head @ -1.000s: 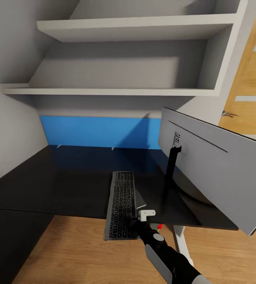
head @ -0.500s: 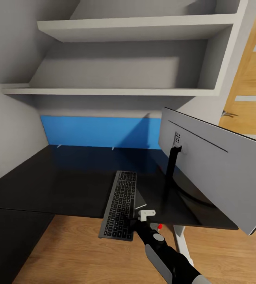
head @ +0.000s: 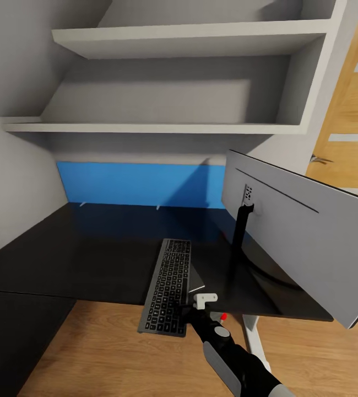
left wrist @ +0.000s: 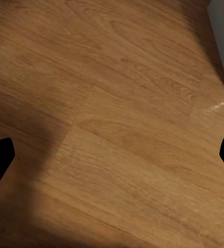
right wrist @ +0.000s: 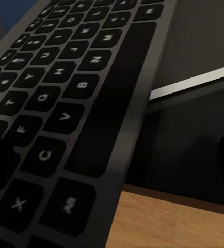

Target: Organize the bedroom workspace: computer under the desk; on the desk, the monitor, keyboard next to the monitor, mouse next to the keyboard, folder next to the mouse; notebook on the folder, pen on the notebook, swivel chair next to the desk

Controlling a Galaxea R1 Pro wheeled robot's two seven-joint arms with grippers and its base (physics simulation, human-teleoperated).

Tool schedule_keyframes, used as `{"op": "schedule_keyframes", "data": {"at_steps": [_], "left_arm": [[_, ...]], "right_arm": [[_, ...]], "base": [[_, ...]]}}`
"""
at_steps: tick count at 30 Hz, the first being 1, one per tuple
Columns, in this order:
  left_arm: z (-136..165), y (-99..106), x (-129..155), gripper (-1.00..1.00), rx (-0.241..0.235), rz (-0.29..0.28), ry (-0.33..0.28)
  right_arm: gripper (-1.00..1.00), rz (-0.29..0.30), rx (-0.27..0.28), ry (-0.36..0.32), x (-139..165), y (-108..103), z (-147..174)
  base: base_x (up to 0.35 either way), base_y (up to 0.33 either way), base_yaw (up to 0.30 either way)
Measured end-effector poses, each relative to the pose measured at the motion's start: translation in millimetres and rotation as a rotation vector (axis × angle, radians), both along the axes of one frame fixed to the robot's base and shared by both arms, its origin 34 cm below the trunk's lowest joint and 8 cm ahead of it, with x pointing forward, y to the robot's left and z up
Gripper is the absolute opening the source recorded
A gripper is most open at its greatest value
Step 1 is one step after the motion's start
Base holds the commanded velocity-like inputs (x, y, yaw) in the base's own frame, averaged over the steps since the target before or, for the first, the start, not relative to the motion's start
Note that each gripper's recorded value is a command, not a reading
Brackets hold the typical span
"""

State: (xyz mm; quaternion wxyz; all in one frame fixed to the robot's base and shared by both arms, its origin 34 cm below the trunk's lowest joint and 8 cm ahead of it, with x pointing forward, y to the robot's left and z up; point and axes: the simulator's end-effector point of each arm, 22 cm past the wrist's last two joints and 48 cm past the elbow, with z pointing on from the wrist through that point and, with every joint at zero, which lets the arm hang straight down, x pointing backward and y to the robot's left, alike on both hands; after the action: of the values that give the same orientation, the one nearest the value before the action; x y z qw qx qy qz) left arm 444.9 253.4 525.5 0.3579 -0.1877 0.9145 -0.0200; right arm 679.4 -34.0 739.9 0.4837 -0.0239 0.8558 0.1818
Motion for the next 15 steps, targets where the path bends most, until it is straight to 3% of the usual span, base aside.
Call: {"op": "schedule_keyframes", "data": {"at_steps": [10, 15], "left_arm": [[0, -1, 0, 1.00, -0.001, 0.000, 0.001], [0, -1, 0, 1.00, -0.002, 0.000, 0.002]], "right_arm": [[1.00, -0.002, -0.004, -0.001, 1, -3, -1], [1.00, 0.004, 0.039, -0.048, 8, 7, 27]], "base": [[-0.063, 0.000, 0.000], [-0.201, 0.000, 0.000]]}}
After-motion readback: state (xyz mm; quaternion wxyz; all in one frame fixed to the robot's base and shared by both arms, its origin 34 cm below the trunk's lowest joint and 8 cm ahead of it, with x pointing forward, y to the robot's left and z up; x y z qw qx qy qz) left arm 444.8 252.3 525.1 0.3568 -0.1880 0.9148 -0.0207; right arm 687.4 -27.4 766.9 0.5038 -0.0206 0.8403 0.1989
